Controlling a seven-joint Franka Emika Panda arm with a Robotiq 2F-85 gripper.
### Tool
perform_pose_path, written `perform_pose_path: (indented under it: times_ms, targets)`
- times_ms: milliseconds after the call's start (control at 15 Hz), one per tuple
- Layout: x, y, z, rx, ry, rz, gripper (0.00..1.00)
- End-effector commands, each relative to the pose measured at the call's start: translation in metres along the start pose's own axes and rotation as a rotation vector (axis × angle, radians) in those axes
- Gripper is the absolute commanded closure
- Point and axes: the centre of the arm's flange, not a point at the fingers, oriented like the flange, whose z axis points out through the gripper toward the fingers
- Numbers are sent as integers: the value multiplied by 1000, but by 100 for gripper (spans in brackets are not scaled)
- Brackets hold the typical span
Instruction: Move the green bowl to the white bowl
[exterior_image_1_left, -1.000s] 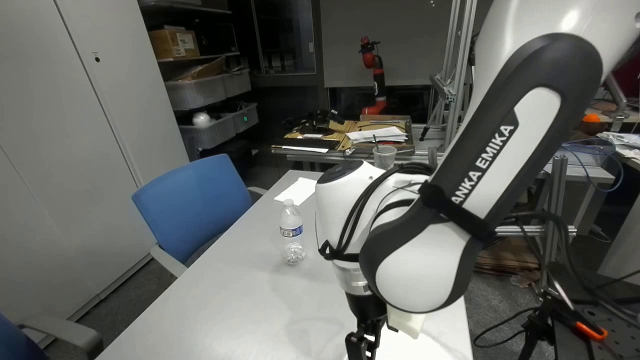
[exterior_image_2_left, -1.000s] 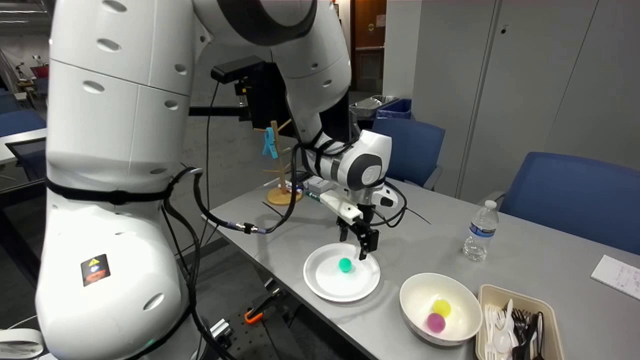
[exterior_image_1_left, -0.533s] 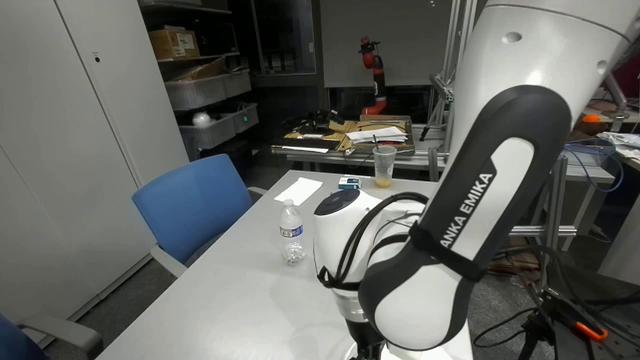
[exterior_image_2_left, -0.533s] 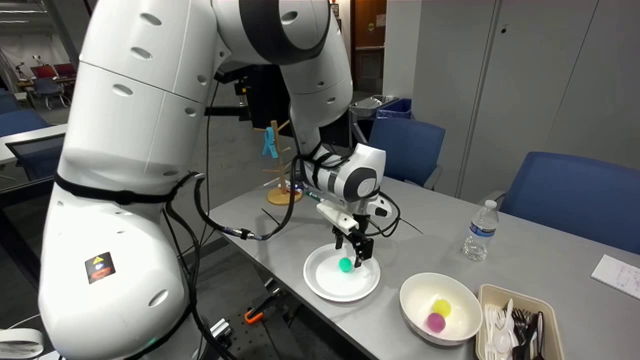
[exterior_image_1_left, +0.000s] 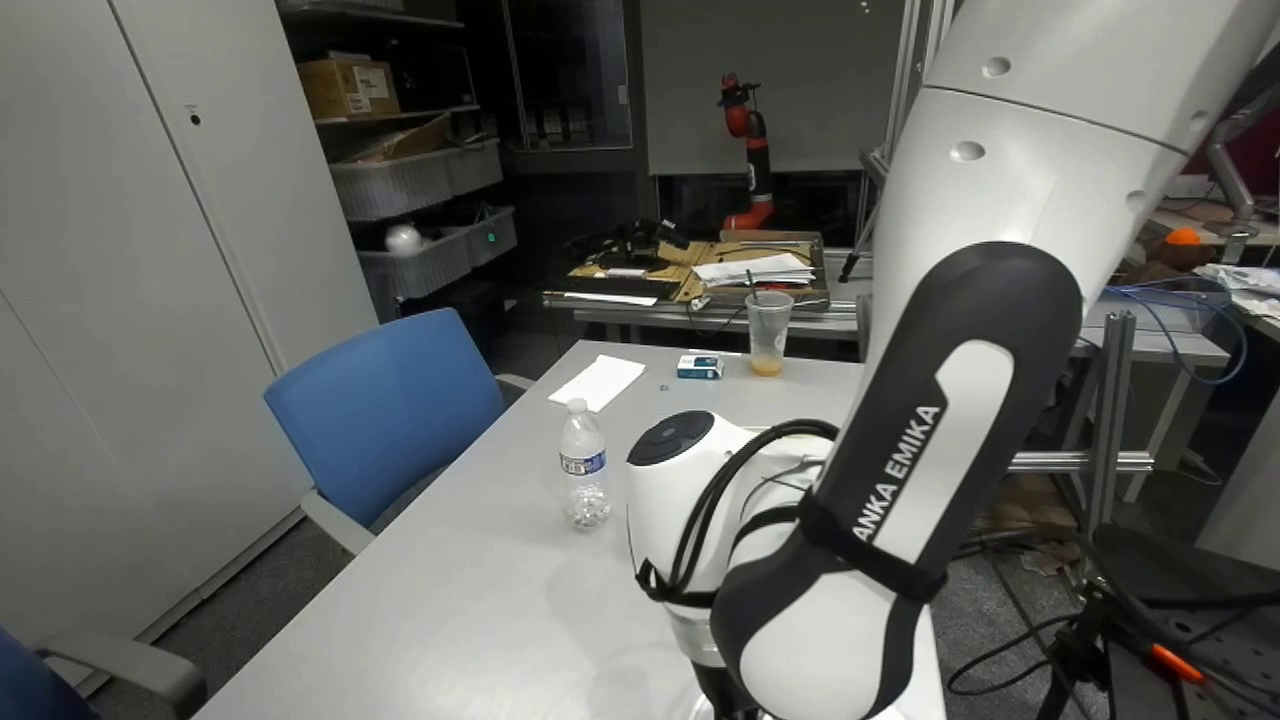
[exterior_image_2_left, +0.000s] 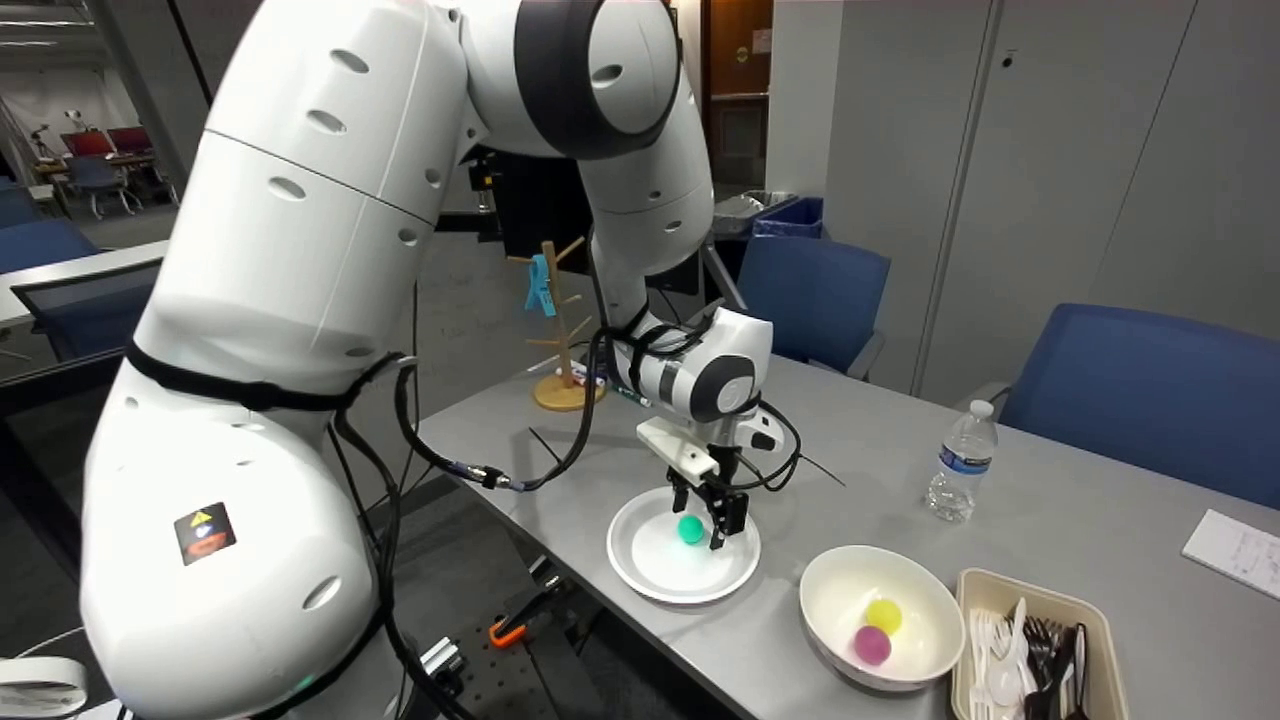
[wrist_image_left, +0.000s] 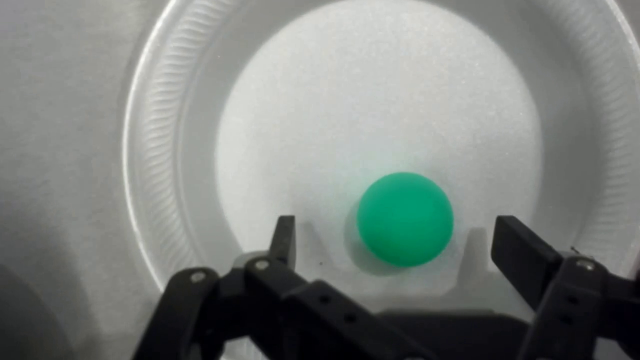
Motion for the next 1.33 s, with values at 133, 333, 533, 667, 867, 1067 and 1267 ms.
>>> perform_pose_path:
  times_ms: [133,333,533,667,867,1067,1267]
  targets:
    - [-1,-11,5,0,1,-8,0]
    - [-7,-16,4,-2,4,-22,1]
    - [-7,-17,6,0,1,-23,29]
    - [-7,-17,8,-3,-1,-20,45]
    - [-8,-18,8,-5,-5,-20,67]
    - [-15,-21,-1,-6,-20,-32,82]
    - [-27,-22,-18,-19,-29,-46,82]
